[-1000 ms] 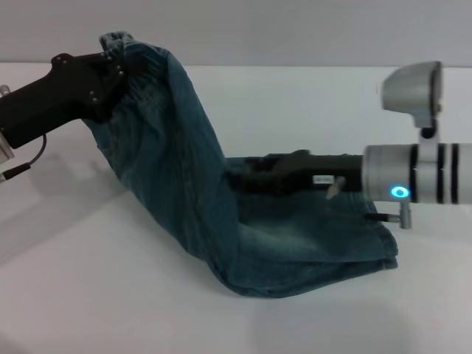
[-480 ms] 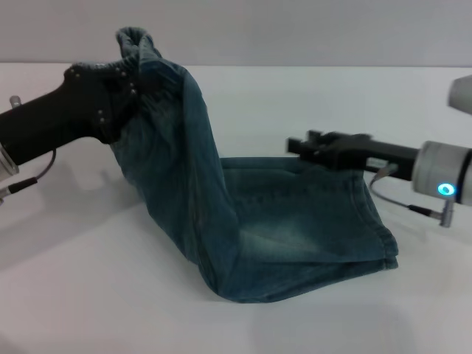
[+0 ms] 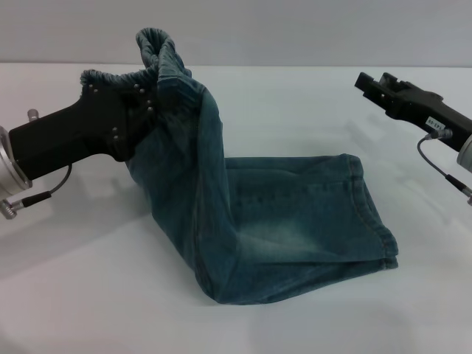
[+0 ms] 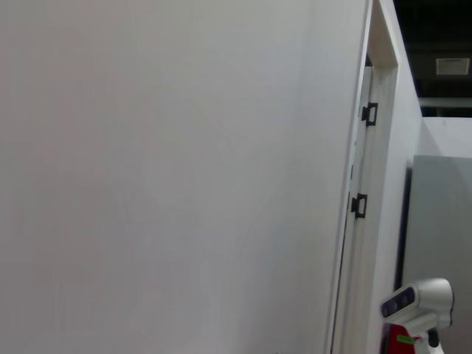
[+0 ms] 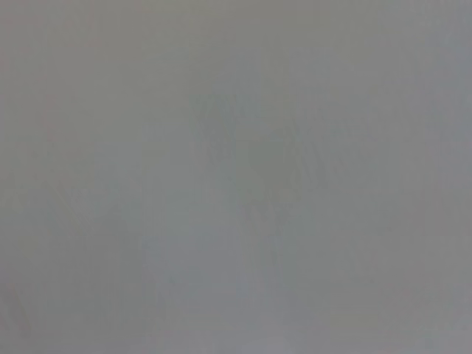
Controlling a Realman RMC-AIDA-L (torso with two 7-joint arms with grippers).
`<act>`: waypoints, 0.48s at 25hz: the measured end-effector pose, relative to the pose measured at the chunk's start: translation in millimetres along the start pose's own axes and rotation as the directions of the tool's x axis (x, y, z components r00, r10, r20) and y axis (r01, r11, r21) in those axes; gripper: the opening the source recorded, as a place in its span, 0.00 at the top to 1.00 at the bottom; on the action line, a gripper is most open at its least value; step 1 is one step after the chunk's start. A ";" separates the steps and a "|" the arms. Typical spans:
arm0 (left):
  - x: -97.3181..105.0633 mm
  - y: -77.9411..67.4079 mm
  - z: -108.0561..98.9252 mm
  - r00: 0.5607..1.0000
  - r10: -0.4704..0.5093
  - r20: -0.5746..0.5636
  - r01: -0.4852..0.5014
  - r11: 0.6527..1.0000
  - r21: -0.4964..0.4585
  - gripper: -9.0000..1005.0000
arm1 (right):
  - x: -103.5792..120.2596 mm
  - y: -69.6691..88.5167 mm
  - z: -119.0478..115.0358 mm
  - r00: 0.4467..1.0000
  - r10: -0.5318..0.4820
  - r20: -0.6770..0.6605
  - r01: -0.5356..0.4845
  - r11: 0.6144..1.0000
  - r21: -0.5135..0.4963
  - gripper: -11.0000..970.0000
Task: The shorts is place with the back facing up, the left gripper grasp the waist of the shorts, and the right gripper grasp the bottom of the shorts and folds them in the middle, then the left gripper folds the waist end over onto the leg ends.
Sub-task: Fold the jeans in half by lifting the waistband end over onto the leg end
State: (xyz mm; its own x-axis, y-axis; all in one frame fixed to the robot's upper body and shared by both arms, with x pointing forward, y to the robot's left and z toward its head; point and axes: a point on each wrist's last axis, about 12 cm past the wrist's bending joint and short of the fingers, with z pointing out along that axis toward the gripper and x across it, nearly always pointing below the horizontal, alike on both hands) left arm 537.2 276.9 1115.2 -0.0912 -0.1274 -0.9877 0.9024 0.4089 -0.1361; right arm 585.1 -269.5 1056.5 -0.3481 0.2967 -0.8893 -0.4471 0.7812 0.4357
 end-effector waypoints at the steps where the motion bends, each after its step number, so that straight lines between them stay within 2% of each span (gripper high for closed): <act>1: -0.1 -0.3 1.2 1.000 -0.002 0.001 0.002 1.000 0.005 0.90 | 0.7 -0.3 0.1 1.000 -0.003 0.006 0.003 1.000 0.005 0.38; 12: 3.5 -6.3 21.2 0.999 -0.003 -0.041 0.007 0.996 0.092 0.88 | 4.1 -0.8 1.2 1.000 -0.007 -0.002 0.007 1.000 0.019 0.38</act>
State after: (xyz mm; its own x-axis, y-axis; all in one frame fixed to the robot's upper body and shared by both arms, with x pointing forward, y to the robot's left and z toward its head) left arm 540.1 254.7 1114.2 -0.1111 -0.0918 -0.9896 0.9368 0.3227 -0.1352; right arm 585.1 -268.2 1052.4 -0.3466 0.2905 -0.8919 -0.4340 0.7933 0.4271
